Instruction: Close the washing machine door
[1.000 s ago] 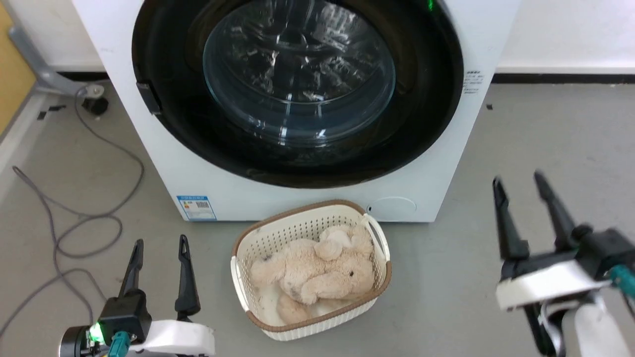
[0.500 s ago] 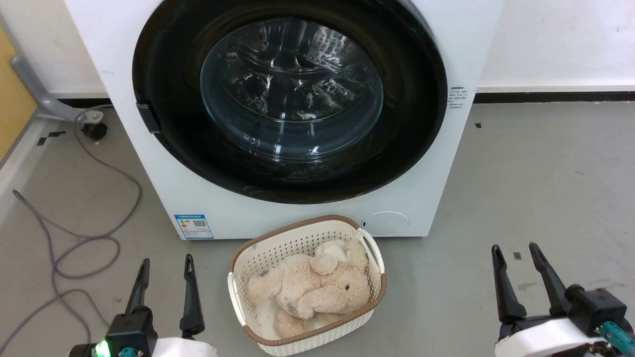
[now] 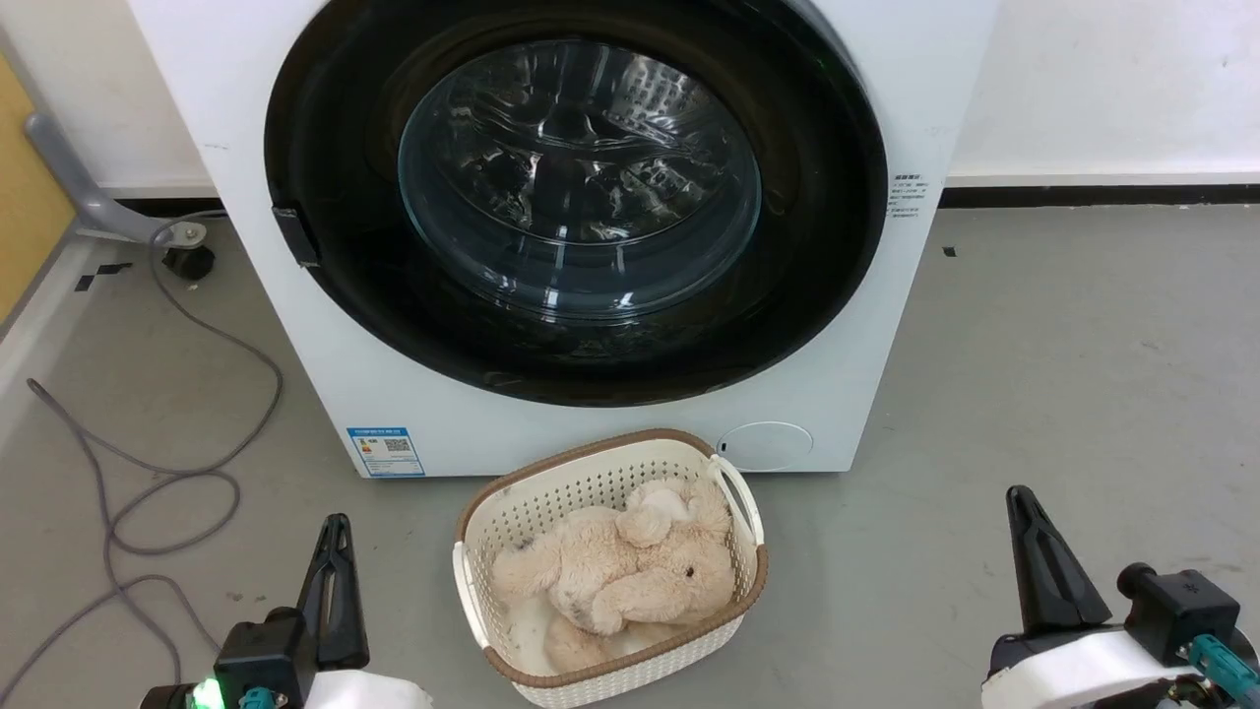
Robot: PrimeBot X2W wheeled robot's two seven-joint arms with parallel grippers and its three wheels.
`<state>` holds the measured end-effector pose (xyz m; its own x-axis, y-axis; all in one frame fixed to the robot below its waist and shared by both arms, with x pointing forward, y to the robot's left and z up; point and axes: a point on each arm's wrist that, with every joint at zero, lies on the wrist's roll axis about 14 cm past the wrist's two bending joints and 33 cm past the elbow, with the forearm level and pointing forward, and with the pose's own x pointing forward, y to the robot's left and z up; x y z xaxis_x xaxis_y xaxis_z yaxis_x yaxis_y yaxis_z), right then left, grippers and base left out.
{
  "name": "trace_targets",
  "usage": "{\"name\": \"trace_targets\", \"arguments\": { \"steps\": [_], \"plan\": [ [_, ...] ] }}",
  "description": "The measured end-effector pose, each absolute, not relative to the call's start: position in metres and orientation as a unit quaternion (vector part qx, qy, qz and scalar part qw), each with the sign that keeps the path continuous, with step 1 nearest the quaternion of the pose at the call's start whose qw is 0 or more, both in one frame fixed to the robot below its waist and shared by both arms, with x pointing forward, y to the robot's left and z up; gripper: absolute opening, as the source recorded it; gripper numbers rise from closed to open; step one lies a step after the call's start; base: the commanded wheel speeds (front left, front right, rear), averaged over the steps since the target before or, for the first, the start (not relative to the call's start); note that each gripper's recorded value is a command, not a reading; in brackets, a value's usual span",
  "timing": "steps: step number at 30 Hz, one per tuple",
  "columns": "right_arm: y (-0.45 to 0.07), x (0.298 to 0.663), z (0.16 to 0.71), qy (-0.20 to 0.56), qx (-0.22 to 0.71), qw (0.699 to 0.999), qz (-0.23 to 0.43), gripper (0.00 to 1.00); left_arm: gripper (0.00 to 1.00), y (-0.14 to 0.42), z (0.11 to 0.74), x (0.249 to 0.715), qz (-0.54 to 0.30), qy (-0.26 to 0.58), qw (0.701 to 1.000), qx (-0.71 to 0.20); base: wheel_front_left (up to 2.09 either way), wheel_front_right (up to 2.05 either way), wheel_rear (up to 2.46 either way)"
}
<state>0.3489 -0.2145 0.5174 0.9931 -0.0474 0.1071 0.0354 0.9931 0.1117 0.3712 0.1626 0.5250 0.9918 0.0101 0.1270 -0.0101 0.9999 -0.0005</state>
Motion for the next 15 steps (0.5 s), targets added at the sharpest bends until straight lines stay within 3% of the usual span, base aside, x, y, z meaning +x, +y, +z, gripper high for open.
{"name": "trace_targets", "arguments": {
  "steps": [15],
  "plan": [
    [-0.2070, 0.3532, 0.5202, -0.050, 0.046, 0.998, -0.008, 0.00, 0.00, 0.1647, 0.5233, 0.3705, 0.004, -0.053, 0.999, 0.003, 0.00, 0.00, 0.00]
  ]
}}
